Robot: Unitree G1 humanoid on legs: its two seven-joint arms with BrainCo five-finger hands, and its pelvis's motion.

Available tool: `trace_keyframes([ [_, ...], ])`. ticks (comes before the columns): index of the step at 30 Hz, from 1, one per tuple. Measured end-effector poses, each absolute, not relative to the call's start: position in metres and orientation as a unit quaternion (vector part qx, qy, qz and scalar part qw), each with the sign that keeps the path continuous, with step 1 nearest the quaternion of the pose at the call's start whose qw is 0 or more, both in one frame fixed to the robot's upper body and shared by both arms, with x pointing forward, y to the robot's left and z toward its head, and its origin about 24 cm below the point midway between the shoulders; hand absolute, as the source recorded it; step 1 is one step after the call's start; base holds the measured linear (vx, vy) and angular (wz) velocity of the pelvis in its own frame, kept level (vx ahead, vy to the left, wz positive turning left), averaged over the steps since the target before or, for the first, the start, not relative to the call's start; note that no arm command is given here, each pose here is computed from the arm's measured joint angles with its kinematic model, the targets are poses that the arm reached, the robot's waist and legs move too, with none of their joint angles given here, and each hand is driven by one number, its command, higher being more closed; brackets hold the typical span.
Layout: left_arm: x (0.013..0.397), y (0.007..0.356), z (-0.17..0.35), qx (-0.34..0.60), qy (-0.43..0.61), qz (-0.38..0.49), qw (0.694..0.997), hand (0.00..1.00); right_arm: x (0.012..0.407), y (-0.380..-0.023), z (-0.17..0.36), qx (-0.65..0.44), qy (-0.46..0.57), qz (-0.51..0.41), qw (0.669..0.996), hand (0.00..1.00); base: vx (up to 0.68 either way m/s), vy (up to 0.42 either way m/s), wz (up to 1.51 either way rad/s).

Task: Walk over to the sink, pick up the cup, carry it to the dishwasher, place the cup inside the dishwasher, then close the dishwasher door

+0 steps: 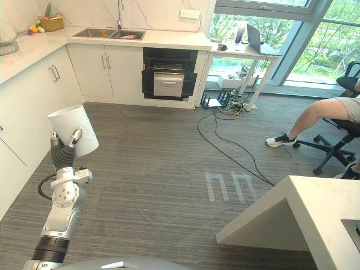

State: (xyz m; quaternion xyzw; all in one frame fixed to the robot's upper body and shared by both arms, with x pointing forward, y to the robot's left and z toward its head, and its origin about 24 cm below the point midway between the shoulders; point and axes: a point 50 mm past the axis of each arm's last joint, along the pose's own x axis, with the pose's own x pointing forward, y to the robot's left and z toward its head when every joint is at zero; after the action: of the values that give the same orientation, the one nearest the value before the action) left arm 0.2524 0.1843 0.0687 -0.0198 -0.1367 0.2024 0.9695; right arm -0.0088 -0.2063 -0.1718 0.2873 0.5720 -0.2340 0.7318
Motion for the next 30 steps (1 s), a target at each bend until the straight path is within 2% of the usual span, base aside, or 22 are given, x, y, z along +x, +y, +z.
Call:
trace_keyframes([
  [6,0.245,0.183,0.056,-0.018,-0.105,0.177,0.978,1.00,-0.009,-0.205,-0.172,0.294,0.569,-0.233,0.732,0.00,0.00,0.000,0.00],
  [9,0.244,0.178,0.050,-0.046,-0.075,0.156,0.984,1.00,-0.009,-0.207,-0.171,0.313,0.558,-0.240,0.730,0.00,-0.05,0.024,0.06],
  [11,0.246,0.164,0.047,-0.089,-0.054,0.124,0.987,1.00,-0.009,-0.211,-0.170,0.324,0.544,-0.252,0.732,0.00,-0.09,0.072,0.27],
  [14,0.250,0.147,0.047,-0.099,-0.040,0.059,0.992,1.00,-0.007,-0.207,-0.170,0.341,0.524,-0.263,0.735,0.00,-0.05,0.185,0.60],
  [16,0.250,0.142,0.045,-0.098,-0.036,0.038,0.994,1.00,-0.001,-0.208,-0.167,0.345,0.501,-0.256,0.752,0.00,-0.04,0.151,0.45],
  [20,0.250,0.151,0.057,-0.095,-0.061,0.056,0.992,1.00,0.009,-0.191,-0.169,0.360,0.489,-0.245,0.756,0.00,0.04,0.087,0.00],
  [22,0.252,0.146,0.067,-0.092,-0.083,0.046,0.991,1.00,0.015,-0.187,-0.167,0.342,0.488,-0.231,0.769,0.00,0.13,-0.025,-0.06],
  [27,0.258,0.132,0.098,-0.096,-0.143,0.019,0.985,1.00,0.018,-0.191,-0.166,0.326,0.489,-0.231,0.776,0.00,0.33,-0.130,0.17],
  [30,0.255,0.122,0.097,-0.119,-0.138,0.013,0.983,1.00,0.013,-0.207,-0.162,0.295,0.488,-0.232,0.788,0.00,0.46,-0.215,0.60],
])
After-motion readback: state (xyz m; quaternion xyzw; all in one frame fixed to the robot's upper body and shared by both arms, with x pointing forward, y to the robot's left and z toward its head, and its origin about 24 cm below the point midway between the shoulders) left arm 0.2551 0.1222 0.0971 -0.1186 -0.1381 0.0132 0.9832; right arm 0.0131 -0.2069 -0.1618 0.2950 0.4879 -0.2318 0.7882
